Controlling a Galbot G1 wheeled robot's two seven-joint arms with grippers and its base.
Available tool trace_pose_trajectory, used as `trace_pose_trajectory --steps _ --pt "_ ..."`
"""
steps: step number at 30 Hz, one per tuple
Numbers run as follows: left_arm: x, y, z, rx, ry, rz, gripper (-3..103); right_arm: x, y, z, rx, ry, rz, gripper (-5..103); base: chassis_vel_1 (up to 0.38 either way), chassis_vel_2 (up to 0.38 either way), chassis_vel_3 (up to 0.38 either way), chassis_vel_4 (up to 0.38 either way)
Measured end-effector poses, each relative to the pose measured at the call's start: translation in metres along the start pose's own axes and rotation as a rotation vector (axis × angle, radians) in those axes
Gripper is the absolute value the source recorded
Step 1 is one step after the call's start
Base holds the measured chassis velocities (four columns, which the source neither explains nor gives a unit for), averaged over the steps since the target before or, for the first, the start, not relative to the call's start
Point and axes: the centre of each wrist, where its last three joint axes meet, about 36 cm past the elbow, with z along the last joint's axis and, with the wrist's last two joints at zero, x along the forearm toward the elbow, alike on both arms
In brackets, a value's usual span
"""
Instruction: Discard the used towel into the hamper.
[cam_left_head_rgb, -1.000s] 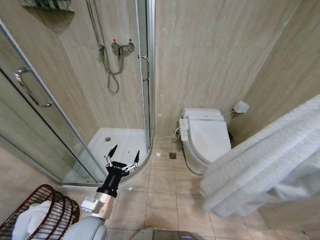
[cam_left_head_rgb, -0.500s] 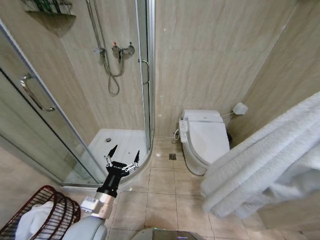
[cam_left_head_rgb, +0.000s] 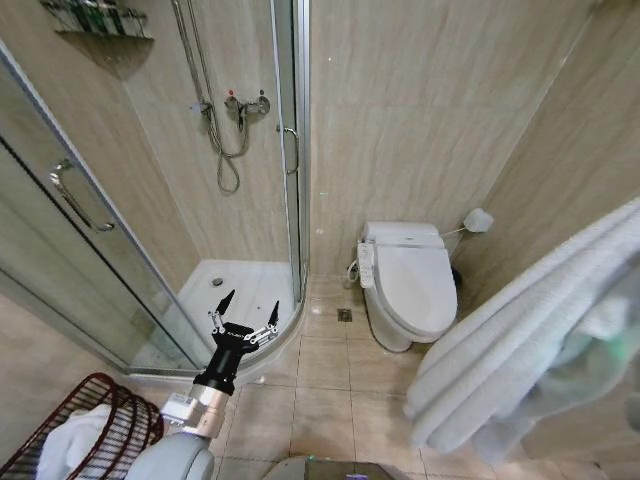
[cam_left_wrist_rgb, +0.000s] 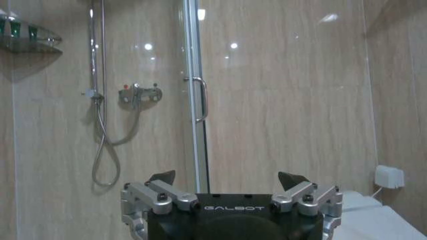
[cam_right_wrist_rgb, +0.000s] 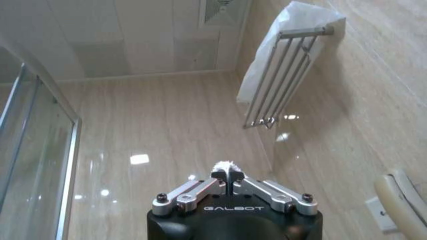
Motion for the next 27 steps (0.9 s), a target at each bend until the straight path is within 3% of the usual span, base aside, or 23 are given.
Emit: trace_pose_trajectory --steps 27 --pt "0.0 0.0 0.0 0.0 0.0 0.0 100 0.0007 -0.0031 -0.004 0.083 -0.087 -0.087 1 0.0 0.0 0.0 0.0"
